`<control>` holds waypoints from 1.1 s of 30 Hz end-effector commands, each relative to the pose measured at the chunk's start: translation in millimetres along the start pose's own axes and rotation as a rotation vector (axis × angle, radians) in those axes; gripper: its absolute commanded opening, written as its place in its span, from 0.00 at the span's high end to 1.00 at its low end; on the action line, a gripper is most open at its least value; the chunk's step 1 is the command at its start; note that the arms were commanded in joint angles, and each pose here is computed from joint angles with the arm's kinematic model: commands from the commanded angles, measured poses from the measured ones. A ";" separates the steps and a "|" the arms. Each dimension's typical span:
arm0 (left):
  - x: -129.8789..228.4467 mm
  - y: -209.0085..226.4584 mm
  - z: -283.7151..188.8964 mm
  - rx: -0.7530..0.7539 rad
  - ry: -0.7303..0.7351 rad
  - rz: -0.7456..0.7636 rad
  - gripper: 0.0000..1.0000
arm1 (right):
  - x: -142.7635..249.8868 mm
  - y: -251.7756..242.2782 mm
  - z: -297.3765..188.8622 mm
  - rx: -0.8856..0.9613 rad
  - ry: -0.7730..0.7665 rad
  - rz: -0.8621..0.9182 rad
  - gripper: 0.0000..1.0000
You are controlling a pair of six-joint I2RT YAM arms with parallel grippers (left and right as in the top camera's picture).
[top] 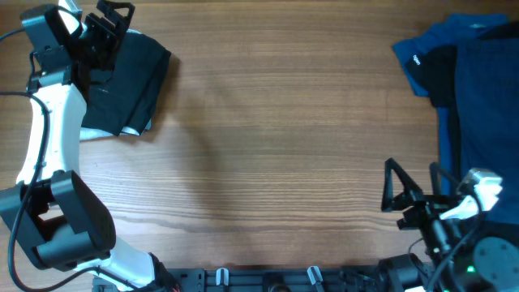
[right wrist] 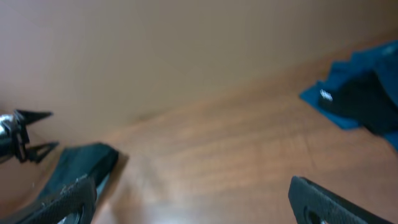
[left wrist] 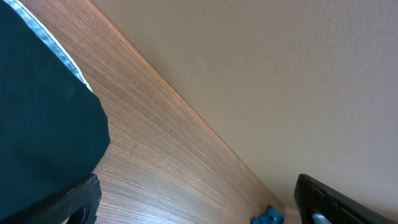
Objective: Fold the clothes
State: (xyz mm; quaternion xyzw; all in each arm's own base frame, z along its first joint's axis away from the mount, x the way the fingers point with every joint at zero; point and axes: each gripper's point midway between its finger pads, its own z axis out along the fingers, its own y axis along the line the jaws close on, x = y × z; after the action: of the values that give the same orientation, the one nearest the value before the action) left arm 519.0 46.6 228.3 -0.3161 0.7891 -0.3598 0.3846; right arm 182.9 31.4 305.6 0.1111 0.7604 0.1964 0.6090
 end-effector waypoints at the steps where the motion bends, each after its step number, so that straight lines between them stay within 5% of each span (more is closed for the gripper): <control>1: 1.4 3.2 1.7 -0.008 0.001 -0.001 0.00 | 16.3 -15.3 13.6 0.009 -0.074 -0.020 0.00; 14: 1.4 3.2 1.7 -0.008 0.001 -0.001 0.00 | 39.1 -38.9 60.7 -0.056 -0.409 -0.147 0.00; 20: 1.4 3.2 1.7 -0.008 0.001 -0.001 0.00 | 47.9 -51.5 66.4 -0.007 -0.399 -0.209 0.01; 33: 1.4 3.2 1.7 -0.008 0.001 -0.001 0.00 | 91.2 -45.1 80.3 -0.052 -0.248 -0.643 0.00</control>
State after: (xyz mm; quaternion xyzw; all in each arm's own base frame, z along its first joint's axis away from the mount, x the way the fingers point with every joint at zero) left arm 519.0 46.6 228.3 -0.3162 0.7891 -0.3596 0.3847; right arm 244.4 33.6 195.5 -0.0712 0.6744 0.0239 0.7345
